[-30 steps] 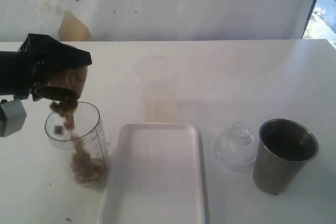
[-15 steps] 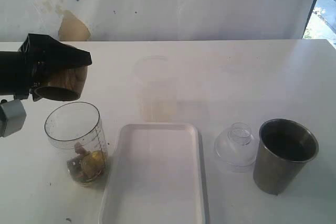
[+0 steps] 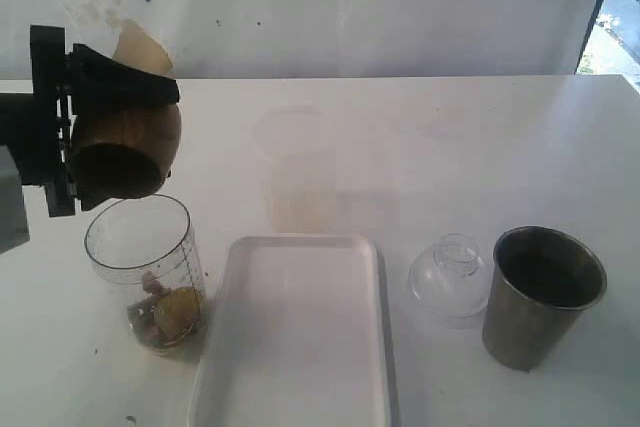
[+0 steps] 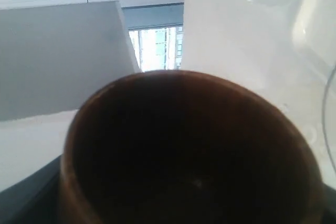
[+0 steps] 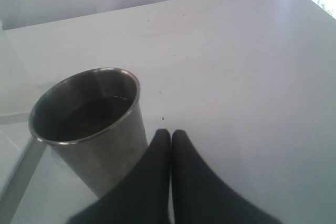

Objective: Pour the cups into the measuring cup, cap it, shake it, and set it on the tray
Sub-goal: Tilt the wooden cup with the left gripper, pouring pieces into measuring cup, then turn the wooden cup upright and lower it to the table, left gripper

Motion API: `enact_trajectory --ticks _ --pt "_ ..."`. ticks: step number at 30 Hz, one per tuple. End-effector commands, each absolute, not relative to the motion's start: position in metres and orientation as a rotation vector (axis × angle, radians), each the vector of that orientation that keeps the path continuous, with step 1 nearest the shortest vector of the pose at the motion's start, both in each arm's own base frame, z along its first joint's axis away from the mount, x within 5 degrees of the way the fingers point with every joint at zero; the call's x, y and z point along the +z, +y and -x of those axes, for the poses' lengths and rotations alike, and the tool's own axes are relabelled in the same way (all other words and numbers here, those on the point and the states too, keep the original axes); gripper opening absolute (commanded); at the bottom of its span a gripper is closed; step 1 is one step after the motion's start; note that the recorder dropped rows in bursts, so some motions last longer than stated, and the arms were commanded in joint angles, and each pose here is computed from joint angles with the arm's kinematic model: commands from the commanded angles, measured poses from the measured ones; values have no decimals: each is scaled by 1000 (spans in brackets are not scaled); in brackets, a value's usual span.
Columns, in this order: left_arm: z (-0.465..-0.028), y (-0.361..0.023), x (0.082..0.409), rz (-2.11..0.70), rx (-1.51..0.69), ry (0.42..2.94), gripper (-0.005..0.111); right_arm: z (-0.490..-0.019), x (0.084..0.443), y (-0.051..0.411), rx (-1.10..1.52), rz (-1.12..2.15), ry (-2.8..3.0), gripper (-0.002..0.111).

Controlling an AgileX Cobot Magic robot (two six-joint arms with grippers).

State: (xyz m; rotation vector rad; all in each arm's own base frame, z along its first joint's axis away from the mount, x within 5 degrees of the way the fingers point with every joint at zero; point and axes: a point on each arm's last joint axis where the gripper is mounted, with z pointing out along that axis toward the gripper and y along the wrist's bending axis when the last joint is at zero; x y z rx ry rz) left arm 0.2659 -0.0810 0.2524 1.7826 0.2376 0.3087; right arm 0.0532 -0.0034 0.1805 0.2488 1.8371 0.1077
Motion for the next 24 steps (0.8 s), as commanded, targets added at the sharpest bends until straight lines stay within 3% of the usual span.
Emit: enact_trajectory --ticks 1,13,18,20,24 --pt "-266 -82 261 -1622 11 580 0 -53 182 -3 111 -241 1820 0" --pt "-269 -82 264 -1539 -49 682 0 -53 182 -3 111 -241 1820 0" --pt "-269 -81 264 -1396 -330 975 0 -53 182 -3 111 -241 1820 0" --pt "-276 -79 267 -1258 -370 1094 0 -53 182 -3 111 -241 1820 0" --pt "-308 -52 282 -553 -419 1397 0 -53 182 -3 111 -241 1820 0"
